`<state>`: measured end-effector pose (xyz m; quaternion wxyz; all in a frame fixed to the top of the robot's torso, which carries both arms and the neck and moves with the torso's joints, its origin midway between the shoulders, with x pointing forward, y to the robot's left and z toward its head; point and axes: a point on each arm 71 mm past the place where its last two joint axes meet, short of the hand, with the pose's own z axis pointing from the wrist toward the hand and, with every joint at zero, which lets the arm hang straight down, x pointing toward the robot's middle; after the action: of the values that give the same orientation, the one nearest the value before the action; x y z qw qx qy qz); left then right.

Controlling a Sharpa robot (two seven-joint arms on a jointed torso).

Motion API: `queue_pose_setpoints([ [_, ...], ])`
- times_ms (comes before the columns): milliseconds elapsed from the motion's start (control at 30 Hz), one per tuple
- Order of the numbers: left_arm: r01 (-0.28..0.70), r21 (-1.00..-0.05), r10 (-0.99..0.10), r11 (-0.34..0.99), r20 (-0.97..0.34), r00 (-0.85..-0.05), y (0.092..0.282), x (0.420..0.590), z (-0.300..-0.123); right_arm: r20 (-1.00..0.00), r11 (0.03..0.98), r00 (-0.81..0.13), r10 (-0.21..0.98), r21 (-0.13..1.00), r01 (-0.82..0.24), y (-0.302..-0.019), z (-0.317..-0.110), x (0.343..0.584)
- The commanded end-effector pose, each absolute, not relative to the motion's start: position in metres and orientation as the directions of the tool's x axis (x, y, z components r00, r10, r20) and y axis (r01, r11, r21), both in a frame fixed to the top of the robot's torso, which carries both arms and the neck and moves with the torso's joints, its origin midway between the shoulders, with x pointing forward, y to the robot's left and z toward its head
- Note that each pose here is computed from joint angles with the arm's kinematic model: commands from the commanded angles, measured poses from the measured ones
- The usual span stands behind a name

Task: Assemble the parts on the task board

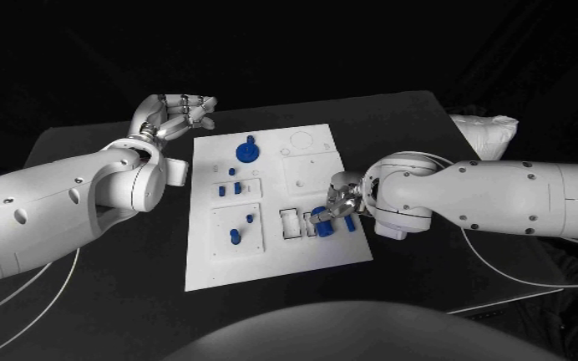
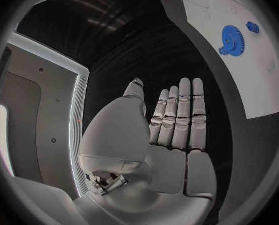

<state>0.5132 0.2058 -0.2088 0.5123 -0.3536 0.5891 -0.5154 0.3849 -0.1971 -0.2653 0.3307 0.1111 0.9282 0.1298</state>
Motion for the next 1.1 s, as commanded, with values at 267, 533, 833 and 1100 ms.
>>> queue_pose_setpoints([
  [267, 0.114, -0.972, -0.942, 0.206, -0.228, -0.247, 0.2016, 0.5125, -0.2082, -0.529, 0.955, -0.803, 0.273, 0.249, 0.161, -0.1964, -0.2778, 0.3771],
  [533, 0.114, -0.972, -0.942, 0.205, -0.228, -0.248, 0.2012, 0.5124, -0.2082, -0.536, 0.947, -0.791, 0.296, 0.271, 0.172, -0.1957, -0.2782, 0.3772],
  [833, 0.113, -0.972, -0.942, 0.205, -0.228, -0.247, 0.2020, 0.5122, -0.2083, -0.518, 0.888, -0.738, 0.433, 0.386, 0.250, -0.1974, -0.2746, 0.3772],
  [1100, 0.112, -0.972, -0.942, 0.207, -0.229, -0.245, 0.2030, 0.5121, -0.2083, -0.431, 0.793, -0.688, 0.583, 0.484, 0.369, -0.2035, -0.2713, 0.3742],
])
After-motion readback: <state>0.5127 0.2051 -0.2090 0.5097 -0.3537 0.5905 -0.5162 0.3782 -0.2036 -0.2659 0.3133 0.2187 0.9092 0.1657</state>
